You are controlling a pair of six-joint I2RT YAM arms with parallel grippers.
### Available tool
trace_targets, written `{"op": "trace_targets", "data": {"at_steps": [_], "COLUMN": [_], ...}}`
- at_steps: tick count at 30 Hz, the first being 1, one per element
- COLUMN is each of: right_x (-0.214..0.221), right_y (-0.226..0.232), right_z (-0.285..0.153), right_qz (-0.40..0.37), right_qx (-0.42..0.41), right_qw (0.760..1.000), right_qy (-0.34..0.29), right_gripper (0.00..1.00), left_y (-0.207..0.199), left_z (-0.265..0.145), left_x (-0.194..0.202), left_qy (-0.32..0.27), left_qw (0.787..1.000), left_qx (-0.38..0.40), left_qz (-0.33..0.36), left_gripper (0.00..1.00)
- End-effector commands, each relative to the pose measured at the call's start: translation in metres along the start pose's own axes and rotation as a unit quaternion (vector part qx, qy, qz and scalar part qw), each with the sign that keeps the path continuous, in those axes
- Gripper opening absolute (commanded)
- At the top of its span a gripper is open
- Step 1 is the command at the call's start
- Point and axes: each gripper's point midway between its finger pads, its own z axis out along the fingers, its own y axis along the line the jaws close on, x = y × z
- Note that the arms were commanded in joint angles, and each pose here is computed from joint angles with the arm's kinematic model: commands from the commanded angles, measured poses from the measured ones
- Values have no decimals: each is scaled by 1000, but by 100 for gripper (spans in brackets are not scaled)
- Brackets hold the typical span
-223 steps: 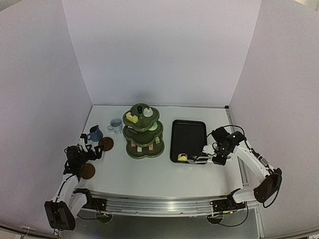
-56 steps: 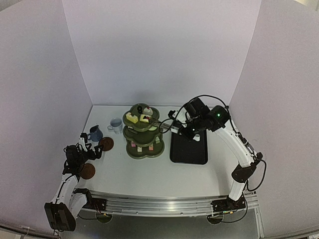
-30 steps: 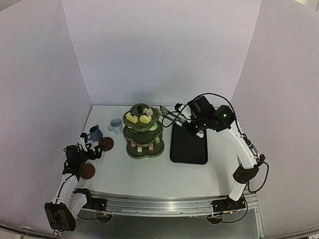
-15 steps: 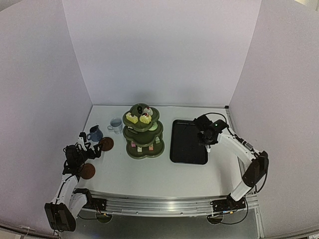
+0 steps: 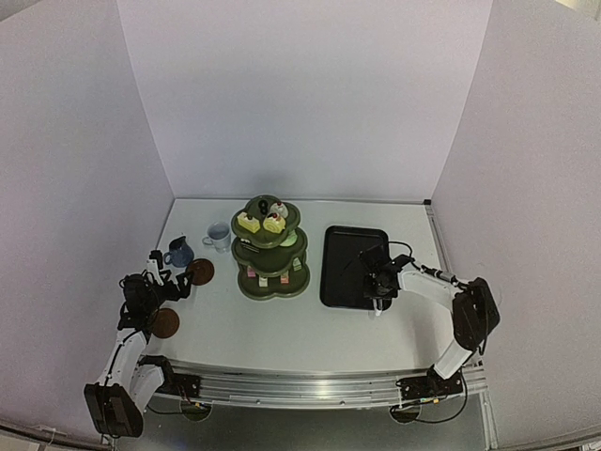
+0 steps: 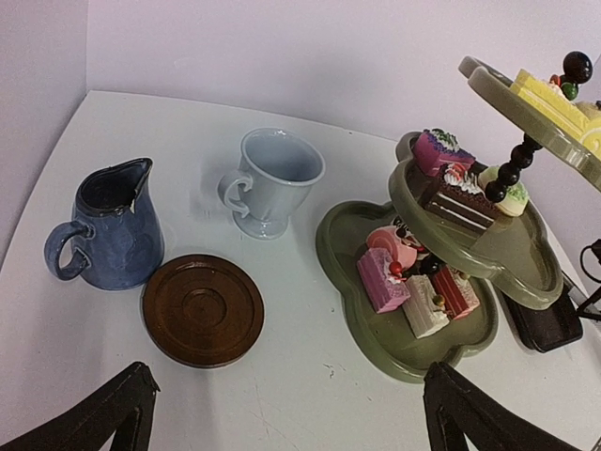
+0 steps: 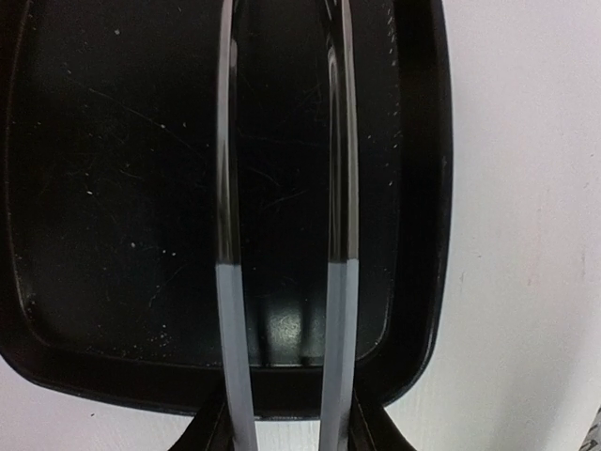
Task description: Serve the afternoon tea
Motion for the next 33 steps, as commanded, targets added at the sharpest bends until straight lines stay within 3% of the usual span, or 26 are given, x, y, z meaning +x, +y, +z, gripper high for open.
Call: {"op": "trace_targets", "data": {"at_steps": [1,10,13,16,18,23,29,33], "right_x": [12,19,15,5,-7,-56,-113,-115], "right_y": [6,-1,-2,-1,0,-6,-75,-135], "right_z": [26,41,38,26,12,-54,-140,-116], "right_qz": [19,13,15,15,13,-11,-1,48], "right_qx": [-10,13,15,10,3,-4,-5,-45], "right_qw": [1000,1000,1000,1000,999,989,941,941], "right_qy": [13,21,11,-9,-34,-149,-338,-332], "right_gripper": [33,38,51,56,94,97,98,98], "left_y": [2,3,5,11,17,38,68,88], "left_z": [-3,-2,-2,-3,-3,-7,-20,-32], "left_x": [-8,-6,-6,-8,-10,-10,-17,-15], "left_qy": [-13,-12,-13,-19,-24,-36,-61,-72], "left_qw": [1000,1000,1000,999,998,995,990,985], "left_qx": [-9,-10,-17,-32,-49,-86,-112,-139], "left_qz": [11,10,9,4,-3,-23,-58,-70], "left_gripper": [100,100,100,100,100,100,100,100]}}
